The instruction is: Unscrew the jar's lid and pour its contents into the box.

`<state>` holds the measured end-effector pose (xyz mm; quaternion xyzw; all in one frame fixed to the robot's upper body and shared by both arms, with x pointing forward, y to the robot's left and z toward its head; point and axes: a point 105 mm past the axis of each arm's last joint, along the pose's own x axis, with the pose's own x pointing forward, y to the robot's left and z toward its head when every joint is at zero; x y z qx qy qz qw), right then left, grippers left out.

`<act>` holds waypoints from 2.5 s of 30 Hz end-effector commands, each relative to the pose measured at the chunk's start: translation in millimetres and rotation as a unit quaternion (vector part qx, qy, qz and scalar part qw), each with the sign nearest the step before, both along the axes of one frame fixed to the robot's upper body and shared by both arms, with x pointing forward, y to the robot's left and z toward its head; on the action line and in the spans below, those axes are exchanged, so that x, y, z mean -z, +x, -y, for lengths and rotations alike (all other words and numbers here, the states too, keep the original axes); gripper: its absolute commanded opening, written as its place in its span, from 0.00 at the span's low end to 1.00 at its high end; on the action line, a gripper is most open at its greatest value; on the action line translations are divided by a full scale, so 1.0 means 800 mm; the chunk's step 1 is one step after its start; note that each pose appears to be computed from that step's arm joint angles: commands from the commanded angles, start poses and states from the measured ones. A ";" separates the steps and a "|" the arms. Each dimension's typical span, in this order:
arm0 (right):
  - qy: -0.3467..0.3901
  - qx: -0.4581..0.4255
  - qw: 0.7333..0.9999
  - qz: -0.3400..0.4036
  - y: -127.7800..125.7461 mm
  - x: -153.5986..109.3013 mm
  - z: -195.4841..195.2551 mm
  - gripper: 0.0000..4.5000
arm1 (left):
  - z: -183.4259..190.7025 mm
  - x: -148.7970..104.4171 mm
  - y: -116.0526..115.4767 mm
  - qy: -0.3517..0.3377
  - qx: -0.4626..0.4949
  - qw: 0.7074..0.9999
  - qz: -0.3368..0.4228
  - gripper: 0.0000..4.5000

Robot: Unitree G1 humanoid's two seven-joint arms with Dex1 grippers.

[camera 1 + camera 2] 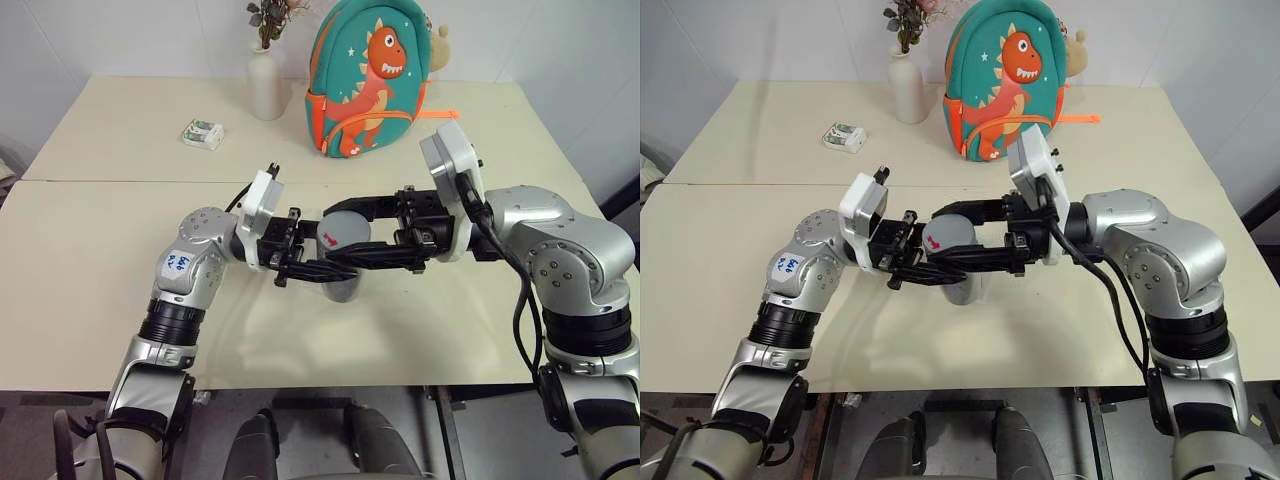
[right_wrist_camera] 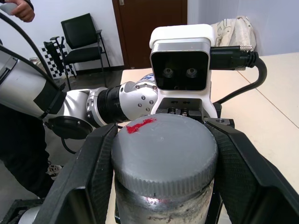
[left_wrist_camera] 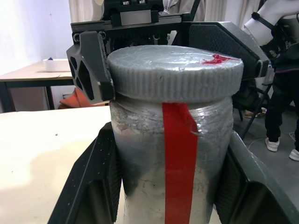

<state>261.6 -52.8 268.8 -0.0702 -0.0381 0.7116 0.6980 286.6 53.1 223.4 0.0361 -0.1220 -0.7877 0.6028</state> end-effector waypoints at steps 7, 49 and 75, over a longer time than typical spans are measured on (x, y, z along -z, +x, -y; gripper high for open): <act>-0.006 0.001 1.000 0.006 -0.009 -0.002 0.004 1.00 | -0.007 -0.009 -0.001 -0.019 -0.012 0.999 0.023 0.46; 0.002 0.197 0.980 0.005 0.057 -0.002 0.033 1.00 | -0.018 -0.005 0.023 -0.022 -0.117 0.992 0.033 0.46; 0.062 0.139 0.988 -0.025 0.033 -0.025 0.005 1.00 | -0.019 -0.010 0.027 -0.019 -0.126 0.991 0.031 0.46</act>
